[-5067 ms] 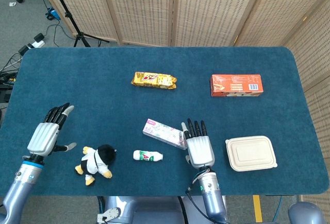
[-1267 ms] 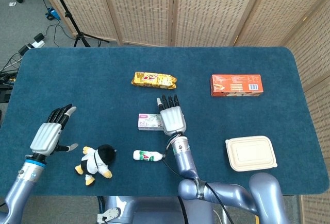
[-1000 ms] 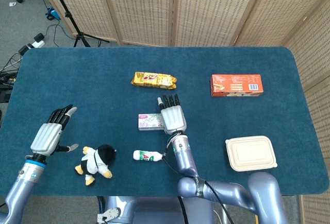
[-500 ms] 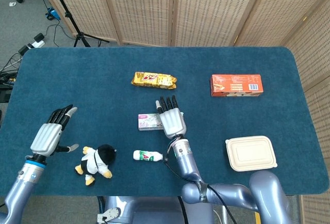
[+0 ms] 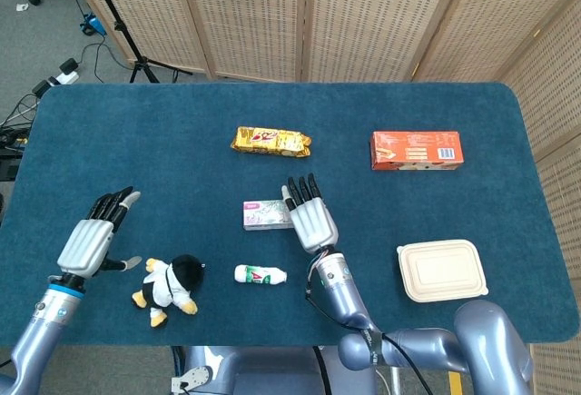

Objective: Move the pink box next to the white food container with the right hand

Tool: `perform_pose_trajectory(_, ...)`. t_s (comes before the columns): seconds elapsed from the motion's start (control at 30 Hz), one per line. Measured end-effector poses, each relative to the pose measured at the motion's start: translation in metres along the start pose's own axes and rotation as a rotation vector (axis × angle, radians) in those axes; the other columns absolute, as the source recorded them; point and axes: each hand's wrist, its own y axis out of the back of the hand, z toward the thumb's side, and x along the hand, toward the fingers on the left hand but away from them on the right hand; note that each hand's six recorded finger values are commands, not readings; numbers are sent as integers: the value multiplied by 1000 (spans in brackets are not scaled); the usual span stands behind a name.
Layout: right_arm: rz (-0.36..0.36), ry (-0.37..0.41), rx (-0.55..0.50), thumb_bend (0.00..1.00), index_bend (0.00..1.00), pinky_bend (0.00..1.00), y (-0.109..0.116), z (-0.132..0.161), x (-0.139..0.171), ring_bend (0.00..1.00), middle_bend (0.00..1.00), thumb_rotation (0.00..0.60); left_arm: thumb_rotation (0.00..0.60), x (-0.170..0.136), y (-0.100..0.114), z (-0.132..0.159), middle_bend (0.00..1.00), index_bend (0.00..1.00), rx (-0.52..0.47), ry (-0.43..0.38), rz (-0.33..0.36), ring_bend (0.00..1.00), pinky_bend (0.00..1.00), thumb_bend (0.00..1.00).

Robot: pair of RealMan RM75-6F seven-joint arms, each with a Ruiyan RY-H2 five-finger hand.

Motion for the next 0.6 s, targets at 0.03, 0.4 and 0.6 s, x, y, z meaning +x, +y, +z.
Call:
perform_pose_trajectory(0.03, -3, 3, 10, 671, 43, 0, 0, 0, 1, 0, 0, 600, 600, 0, 0, 0, 0, 0, -1, 0, 2, 0, 0, 0)
perform_pose_trajectory(0.4, -4, 4, 49, 930, 43, 0, -4, 0, 11, 0, 0, 600, 600, -1, 2, 2, 0, 0, -14, -11, 5, 0, 0, 0)
perform_pose_trajectory(0.6, -24, 52, 174, 917, 43, 0, -8, 7, 21, 0, 0, 600, 600, -3, 6, 3, 0, 0, -23, -18, 14, 0, 0, 0)
